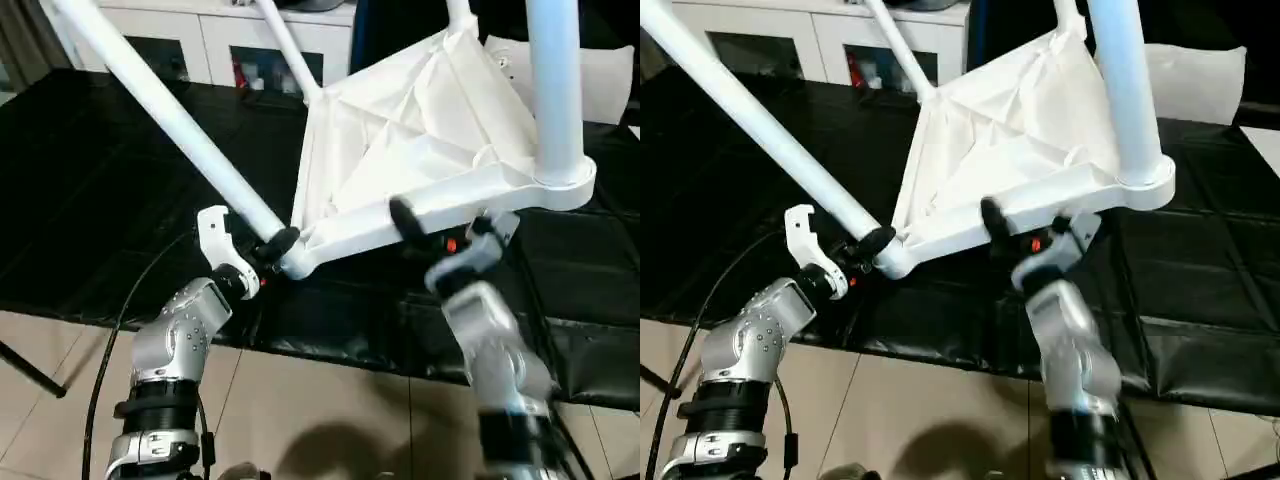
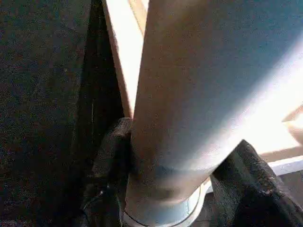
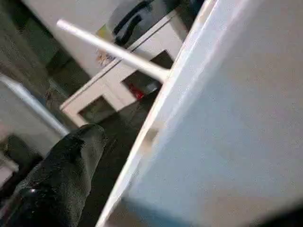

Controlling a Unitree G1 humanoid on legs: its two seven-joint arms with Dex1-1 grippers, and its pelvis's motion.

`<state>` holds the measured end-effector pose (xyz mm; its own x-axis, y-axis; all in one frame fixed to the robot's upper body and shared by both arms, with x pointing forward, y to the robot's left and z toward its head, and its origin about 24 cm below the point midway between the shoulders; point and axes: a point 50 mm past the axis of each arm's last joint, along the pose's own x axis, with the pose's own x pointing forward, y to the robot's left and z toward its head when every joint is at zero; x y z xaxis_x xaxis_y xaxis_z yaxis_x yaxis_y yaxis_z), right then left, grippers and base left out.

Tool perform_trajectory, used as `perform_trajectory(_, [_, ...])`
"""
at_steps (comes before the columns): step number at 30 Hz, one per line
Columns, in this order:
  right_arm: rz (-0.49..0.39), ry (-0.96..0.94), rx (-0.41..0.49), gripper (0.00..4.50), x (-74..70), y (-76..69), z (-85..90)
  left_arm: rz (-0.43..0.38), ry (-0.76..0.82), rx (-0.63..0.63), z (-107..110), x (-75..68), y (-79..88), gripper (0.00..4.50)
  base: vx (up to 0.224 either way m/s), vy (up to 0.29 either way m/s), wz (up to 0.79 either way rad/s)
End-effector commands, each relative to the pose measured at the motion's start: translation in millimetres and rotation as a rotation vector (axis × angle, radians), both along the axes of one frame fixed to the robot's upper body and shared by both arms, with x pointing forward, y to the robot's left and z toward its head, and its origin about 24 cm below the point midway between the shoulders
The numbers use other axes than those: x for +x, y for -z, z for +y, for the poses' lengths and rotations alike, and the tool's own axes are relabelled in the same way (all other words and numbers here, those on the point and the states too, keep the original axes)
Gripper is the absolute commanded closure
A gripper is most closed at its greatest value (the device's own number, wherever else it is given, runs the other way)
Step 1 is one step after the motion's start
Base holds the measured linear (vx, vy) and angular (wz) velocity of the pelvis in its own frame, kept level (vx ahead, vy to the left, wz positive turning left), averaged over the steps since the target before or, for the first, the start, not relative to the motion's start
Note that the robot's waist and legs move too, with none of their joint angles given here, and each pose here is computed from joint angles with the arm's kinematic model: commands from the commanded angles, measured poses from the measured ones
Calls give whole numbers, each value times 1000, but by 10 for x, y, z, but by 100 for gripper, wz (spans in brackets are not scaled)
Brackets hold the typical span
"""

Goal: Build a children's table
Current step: Flip table

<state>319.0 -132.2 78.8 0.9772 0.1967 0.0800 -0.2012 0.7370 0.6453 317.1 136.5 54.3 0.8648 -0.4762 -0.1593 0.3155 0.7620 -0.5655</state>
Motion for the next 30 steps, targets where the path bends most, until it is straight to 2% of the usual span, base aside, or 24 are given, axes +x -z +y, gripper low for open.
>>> perform_trajectory(1, [7, 42, 61, 19, 48, -10, -25, 55, 50, -68, -101, -22, 66, 241, 0, 0, 0])
perform_trajectory(4, [1, 62, 135, 40, 110, -42, 1, 48, 66, -53, -115, -22, 64, 241, 0, 0, 0])
perform_trajectory(11, [9, 80, 203, 100, 210, -81, 98, 50, 126, -17, -182, -45, 90, 241, 0, 0, 0])
perform_trajectory(21, [3, 85, 217, 174, 252, -99, 103, 47, 139, 29, -182, -56, 119, 241, 0, 0, 0])
perform_trajectory(24, [1, 88, 217, 209, 254, -100, 94, 48, 138, 37, -172, -57, 126, 241, 0, 0, 0])
perform_trajectory(30, [-5, 95, 217, 237, 259, -106, 75, 45, 139, 61, -150, -51, 138, 241, 0, 0, 0])
